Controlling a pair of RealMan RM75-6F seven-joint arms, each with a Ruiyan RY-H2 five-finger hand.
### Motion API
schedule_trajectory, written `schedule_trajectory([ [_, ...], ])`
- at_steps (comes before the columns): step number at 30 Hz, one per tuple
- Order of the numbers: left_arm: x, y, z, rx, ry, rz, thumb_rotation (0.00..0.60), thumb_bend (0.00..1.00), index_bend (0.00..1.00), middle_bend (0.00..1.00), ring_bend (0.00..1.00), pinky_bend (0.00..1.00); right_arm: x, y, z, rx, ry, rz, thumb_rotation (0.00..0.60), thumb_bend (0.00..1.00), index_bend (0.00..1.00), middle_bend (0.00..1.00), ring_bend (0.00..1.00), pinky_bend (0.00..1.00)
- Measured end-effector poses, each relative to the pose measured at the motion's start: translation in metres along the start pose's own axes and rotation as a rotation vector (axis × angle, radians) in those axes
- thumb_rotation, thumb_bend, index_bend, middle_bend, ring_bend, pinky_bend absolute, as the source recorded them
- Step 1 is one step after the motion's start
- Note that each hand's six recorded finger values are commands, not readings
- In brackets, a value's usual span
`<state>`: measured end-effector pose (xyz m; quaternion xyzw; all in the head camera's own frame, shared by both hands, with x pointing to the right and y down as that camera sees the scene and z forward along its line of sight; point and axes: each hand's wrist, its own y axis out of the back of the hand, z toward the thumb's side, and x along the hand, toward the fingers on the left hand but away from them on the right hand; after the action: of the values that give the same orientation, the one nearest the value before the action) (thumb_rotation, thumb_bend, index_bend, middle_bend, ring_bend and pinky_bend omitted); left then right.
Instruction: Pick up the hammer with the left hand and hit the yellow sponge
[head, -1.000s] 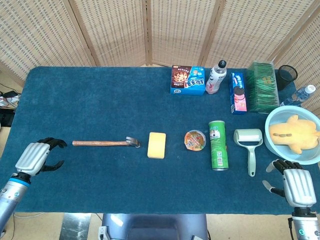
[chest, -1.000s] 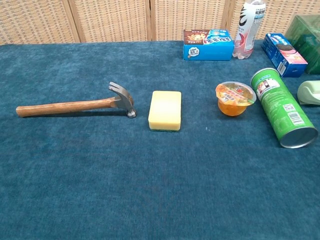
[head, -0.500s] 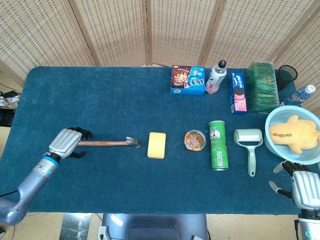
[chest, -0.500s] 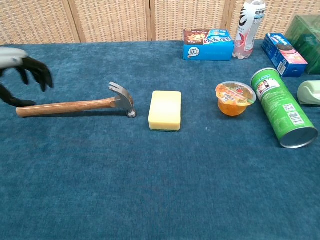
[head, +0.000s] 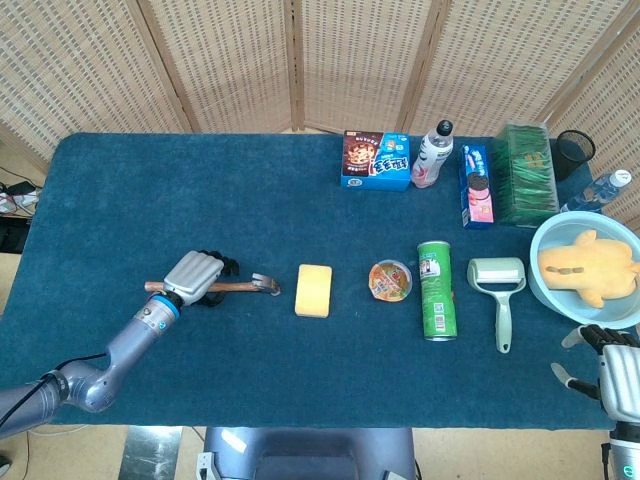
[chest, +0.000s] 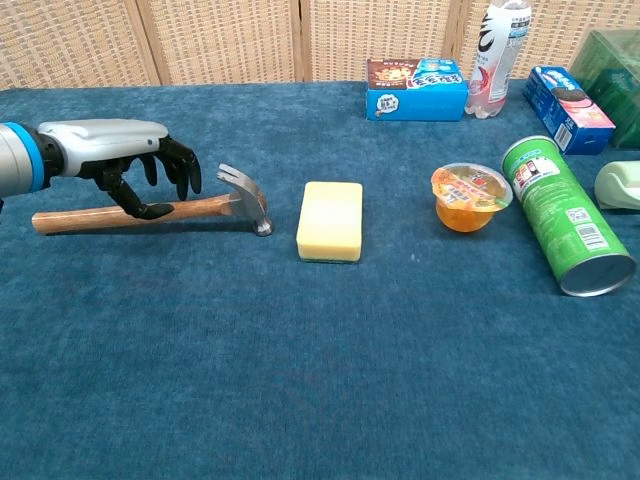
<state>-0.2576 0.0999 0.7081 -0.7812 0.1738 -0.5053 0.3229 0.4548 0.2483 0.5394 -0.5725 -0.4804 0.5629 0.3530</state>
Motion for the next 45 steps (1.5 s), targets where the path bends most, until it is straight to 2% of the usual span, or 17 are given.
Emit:
schedule_trajectory([
  [15, 0.007, -0.012, -0.002, -0.002, 0.014, -0.044, 0.6, 0.45, 0.33, 0.37, 0.26, 0.31, 0.003, 0.002, -0.002, 0.005, -0.01, -0.002, 0.6, 0.18, 0.53, 0.51, 0.48, 0.4],
  [20, 0.009, -0.017, -0.003, -0.014, 0.022, -0.061, 0.6, 0.5, 0.33, 0.37, 0.27, 0.37, 0.005, 0.002, -0.004, 0.005, -0.018, -0.003, 0.6, 0.18, 0.53, 0.51, 0.48, 0.4],
  [23, 0.011, -0.02, -0.005, -0.011, 0.025, -0.072, 0.6, 0.57, 0.33, 0.37, 0.31, 0.42, 0.007, 0.003, -0.005, 0.003, -0.028, -0.005, 0.6, 0.18, 0.53, 0.51, 0.48, 0.4],
  [27, 0.013, -0.024, -0.005, -0.005, 0.025, -0.099, 0.6, 0.65, 0.43, 0.44, 0.41, 0.5, 0.011, 0.006, -0.008, -0.001, -0.042, -0.008, 0.6, 0.18, 0.54, 0.51, 0.48, 0.41],
  [30, 0.015, -0.026, -0.006, -0.001, 0.024, -0.116, 0.6, 0.67, 0.53, 0.51, 0.48, 0.55, 0.015, 0.007, -0.009, -0.005, -0.051, -0.012, 0.6, 0.18, 0.54, 0.51, 0.48, 0.41],
  [35, 0.015, -0.024, -0.002, -0.039, 0.017, -0.118, 0.6, 0.65, 0.55, 0.54, 0.55, 0.61, 0.018, 0.01, -0.01, -0.002, -0.06, -0.02, 0.6, 0.18, 0.54, 0.51, 0.48, 0.41],
  [40, 0.016, -0.017, 0.002, -0.101, 0.005, -0.071, 0.6, 0.57, 0.56, 0.59, 0.6, 0.67, 0.019, 0.011, -0.01, -0.003, -0.061, -0.026, 0.6, 0.17, 0.54, 0.51, 0.48, 0.41],
  [45, 0.011, -0.008, 0.007, -0.142, -0.031, -0.032, 0.6, 0.5, 0.56, 0.61, 0.63, 0.68, 0.021, 0.012, -0.01, -0.005, -0.064, -0.029, 0.6, 0.18, 0.54, 0.51, 0.48, 0.41],
])
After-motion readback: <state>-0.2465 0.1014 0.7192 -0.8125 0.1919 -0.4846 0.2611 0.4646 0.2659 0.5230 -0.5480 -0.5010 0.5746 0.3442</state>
